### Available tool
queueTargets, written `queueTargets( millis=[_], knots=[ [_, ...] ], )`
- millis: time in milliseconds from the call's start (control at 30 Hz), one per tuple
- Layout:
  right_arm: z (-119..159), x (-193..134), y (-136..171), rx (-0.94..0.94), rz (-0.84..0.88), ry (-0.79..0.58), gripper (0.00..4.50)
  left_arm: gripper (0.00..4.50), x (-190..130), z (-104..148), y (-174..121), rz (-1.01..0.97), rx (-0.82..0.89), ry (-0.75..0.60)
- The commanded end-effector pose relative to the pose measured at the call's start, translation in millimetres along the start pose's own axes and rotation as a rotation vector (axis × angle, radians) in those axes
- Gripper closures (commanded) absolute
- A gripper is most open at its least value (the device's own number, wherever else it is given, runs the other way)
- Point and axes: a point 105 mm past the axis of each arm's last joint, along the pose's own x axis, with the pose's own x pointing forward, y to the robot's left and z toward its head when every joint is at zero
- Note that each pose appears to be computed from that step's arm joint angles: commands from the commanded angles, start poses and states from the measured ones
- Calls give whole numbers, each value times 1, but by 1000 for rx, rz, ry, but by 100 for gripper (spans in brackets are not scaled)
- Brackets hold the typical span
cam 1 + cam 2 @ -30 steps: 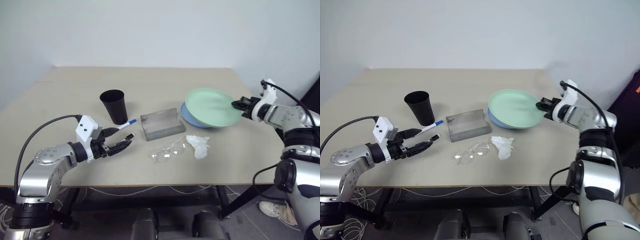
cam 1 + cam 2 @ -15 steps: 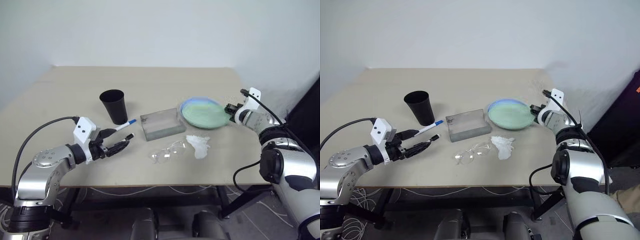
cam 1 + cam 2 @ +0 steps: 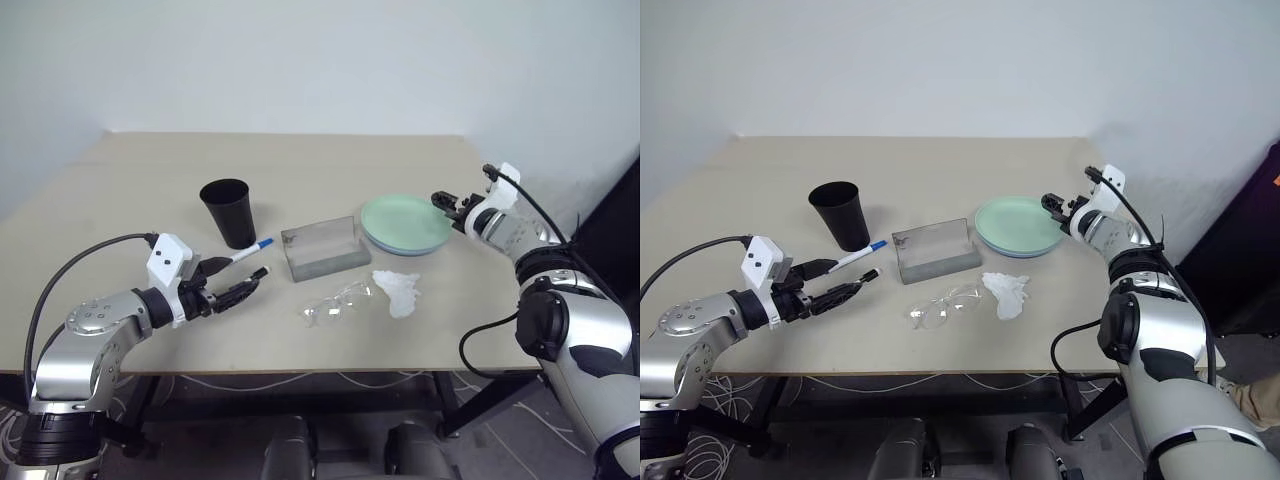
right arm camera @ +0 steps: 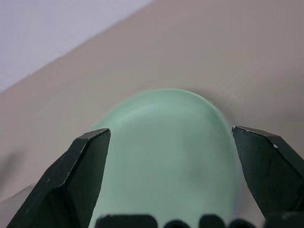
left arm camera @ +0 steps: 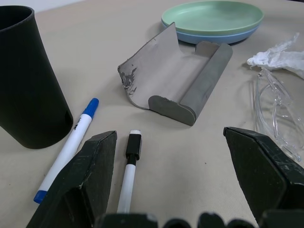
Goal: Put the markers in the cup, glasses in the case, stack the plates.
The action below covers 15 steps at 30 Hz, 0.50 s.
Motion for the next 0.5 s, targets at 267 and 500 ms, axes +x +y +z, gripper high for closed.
queueTargets(
  millis=[267,500],
  knots=[
    [-56,-59,61,-448,467,316,3,69,2,15,-3,-18,33,-41],
    [-100,-73,63,-581,563,444,3,69,2,14,-5,-29,30,-41]
  ],
)
